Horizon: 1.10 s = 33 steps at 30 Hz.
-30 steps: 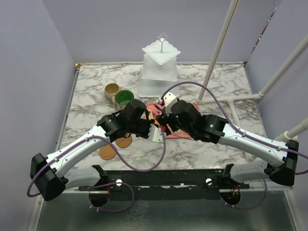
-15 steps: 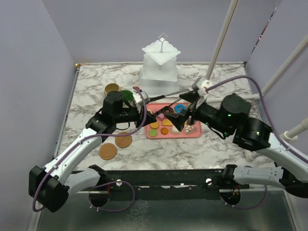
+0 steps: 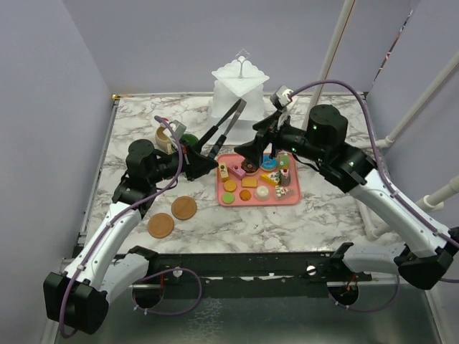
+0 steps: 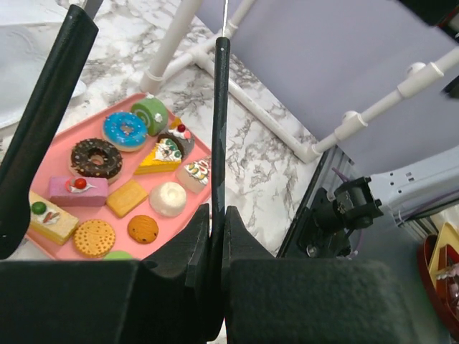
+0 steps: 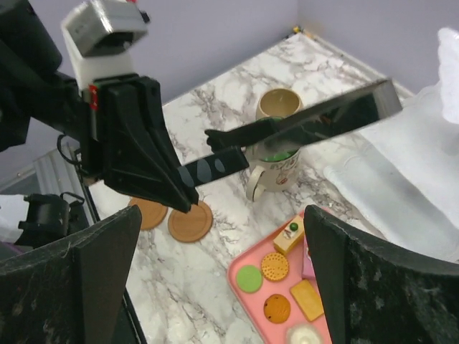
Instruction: Serve the afternoon tea
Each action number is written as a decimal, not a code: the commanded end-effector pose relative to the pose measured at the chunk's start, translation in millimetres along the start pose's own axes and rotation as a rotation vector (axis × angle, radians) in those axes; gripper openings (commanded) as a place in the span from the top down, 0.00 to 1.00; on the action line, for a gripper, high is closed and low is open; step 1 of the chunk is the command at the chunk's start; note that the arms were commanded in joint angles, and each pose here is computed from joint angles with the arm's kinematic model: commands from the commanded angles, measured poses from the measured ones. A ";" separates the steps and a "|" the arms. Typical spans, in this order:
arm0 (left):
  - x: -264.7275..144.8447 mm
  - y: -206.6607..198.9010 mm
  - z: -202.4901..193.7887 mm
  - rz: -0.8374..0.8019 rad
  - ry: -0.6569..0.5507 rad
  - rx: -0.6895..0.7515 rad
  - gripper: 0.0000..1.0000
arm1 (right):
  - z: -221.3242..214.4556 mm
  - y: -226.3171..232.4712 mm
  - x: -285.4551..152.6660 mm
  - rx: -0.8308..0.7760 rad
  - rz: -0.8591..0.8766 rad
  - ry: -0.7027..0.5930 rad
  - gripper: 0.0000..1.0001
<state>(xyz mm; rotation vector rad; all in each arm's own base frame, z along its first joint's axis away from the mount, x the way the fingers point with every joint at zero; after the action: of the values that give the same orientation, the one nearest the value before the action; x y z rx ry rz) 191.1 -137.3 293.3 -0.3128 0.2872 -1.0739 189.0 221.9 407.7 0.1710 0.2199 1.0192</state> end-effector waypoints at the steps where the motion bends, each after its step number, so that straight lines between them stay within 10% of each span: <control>1: -14.1 -0.5 18.7 0.030 -0.086 -0.021 1.00 | -1.1 6.0 16.0 0.076 0.236 0.070 0.00; 33: -29.5 -34.6 45.2 -0.380 -0.011 0.049 1.00 | -43.4 -52.8 63.2 0.212 0.555 -0.212 0.00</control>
<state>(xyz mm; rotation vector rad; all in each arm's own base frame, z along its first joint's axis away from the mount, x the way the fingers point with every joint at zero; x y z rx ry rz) 178.2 -115.1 332.0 -0.4298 0.2567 -1.2899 260.1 249.8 344.6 0.5102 0.1501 1.4512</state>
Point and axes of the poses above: each gripper's point midway between its finger pads, its own x axis out along the fingers, its own y axis along the line the jaws close on, z = x × y, the point moved 10 cm from there along -x, back along the fingers, and after that the axes turned 9 degrees about x, right-handed, at the moved point
